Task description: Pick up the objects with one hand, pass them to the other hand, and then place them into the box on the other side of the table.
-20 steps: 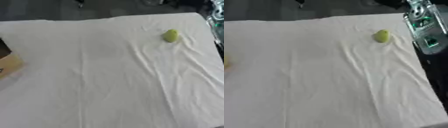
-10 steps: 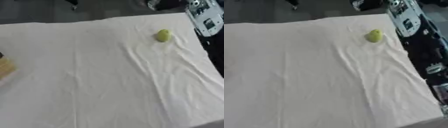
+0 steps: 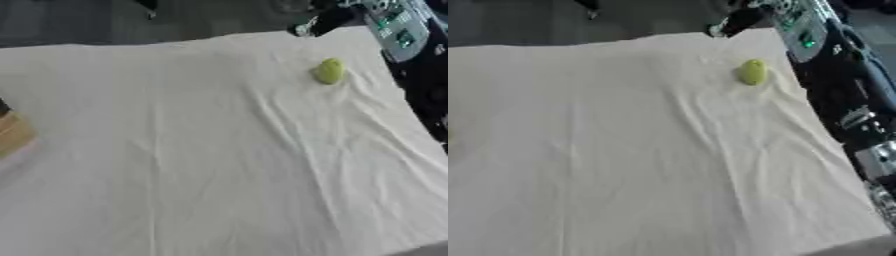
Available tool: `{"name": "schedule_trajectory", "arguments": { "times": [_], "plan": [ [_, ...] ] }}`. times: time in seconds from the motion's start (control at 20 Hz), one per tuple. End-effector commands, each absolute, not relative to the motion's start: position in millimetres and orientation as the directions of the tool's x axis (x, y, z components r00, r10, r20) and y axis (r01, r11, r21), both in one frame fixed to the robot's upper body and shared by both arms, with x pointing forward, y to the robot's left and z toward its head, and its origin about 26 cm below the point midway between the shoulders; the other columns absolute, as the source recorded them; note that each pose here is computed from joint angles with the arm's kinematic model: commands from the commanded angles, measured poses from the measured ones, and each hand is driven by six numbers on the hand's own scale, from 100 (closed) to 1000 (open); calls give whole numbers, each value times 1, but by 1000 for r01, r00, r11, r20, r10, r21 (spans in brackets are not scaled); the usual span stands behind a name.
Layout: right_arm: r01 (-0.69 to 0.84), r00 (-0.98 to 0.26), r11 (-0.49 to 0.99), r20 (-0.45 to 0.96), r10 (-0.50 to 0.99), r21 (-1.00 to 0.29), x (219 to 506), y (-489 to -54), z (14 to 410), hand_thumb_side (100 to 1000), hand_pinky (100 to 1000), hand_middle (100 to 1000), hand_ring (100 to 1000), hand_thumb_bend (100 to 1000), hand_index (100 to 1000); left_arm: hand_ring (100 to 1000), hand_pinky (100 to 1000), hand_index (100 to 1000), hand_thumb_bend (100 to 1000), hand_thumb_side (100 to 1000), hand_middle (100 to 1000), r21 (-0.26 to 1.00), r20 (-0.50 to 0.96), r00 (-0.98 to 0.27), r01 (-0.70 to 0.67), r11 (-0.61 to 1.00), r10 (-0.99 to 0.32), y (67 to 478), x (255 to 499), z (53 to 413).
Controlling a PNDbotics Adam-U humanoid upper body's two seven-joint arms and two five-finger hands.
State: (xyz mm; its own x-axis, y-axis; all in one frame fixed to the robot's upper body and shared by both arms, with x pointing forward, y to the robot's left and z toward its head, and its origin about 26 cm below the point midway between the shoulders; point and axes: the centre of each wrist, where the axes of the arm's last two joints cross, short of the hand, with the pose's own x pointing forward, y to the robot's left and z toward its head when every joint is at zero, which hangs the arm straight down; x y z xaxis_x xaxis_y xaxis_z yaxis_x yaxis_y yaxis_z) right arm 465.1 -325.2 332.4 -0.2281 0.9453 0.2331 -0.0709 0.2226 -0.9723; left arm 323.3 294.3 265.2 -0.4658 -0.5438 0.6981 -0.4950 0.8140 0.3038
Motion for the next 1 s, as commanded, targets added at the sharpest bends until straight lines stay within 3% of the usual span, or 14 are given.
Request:
{"name": "schedule_trajectory", "arguments": {
  "times": [0.05, 0.35, 1.0],
  "plan": [
    [-88, -200, 176, 191, 961, -980, 458, -345, 353, 288, 857, 848, 855, 447, 902, 699, 738, 741, 643, 516, 685, 312, 677, -474, -507, 804, -562, 297, 321, 273],
    [-133, -119, 128, 144, 982, -983, 458, -363, 351, 257, 860, 823, 850, 484, 861, 701, 740, 739, 639, 507, 687, 319, 676, -470, -508, 800, -568, 297, 322, 273],
    [-162, -11, 109, 112, 994, -981, 462, -382, 334, 232, 863, 821, 848, 495, 877, 700, 741, 736, 639, 505, 684, 328, 678, -460, -508, 796, -573, 296, 322, 273]
  ]
}}
